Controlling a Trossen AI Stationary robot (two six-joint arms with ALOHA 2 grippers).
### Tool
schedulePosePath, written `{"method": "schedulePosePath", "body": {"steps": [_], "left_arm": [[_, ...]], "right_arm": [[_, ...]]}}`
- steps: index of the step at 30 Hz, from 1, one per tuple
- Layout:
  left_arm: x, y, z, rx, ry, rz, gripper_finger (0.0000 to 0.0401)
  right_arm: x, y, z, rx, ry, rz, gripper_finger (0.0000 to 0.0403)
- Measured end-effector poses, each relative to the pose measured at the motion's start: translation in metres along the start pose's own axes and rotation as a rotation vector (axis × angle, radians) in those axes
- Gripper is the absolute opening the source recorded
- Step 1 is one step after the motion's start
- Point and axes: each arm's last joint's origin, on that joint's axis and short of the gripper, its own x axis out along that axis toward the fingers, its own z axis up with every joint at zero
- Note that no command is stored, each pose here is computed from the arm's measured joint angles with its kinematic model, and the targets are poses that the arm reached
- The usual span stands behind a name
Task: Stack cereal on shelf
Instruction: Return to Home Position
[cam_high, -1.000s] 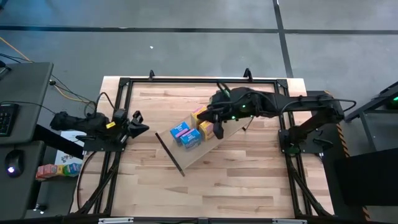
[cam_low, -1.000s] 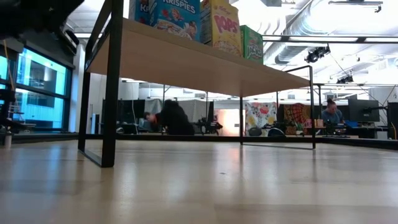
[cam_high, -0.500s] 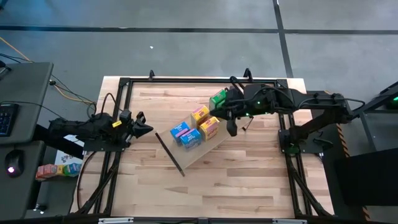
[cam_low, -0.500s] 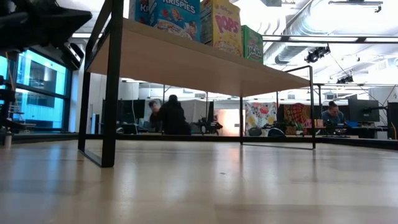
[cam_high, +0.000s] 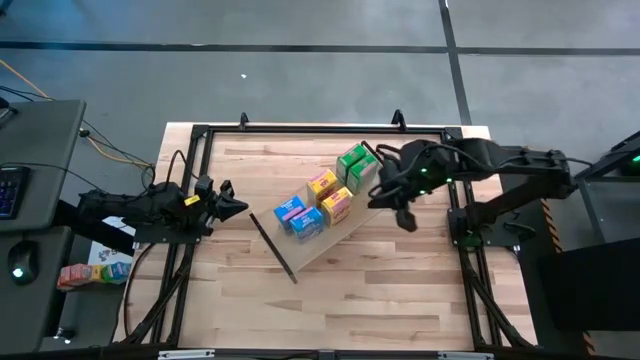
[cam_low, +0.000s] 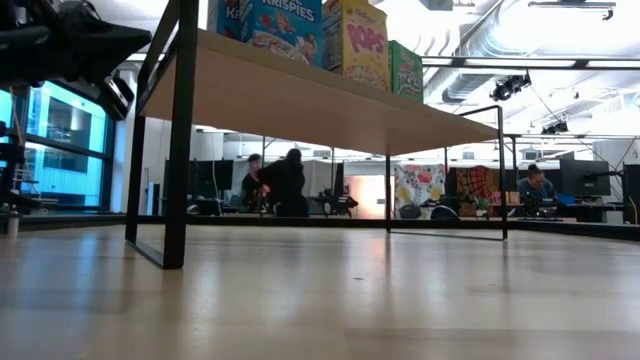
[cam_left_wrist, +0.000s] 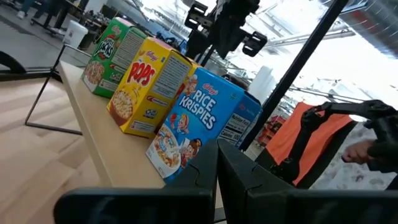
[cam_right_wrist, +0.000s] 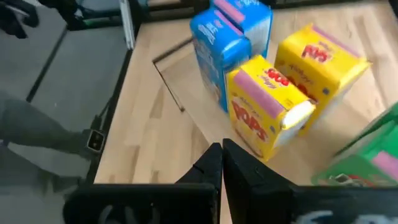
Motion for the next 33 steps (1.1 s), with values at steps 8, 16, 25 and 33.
{"method": "schedulePosePath", "body": {"steps": [8,16,25,33], "left_arm": [[0.000,0.001,-0.002,0.001,0.025,0.015,0.0001],[0.000,0.008,-0.014,0.004,0.165,0.087,0.0001],[0.001,0.009,-0.016,0.005,0.177,0.099,0.0001],[0.002,0.010,-0.016,0.006,0.182,0.108,0.0001]], "right_arm": [[-0.025,0.000,-0.060,0.057,-0.140,0.069,0.0000],[-0.028,0.000,-0.142,0.187,-0.358,0.160,0.0000],[-0.003,-0.012,-0.181,0.093,-0.540,0.110,0.0000],[0.010,-0.015,-0.198,0.021,-0.620,0.161,0.0000]]}}
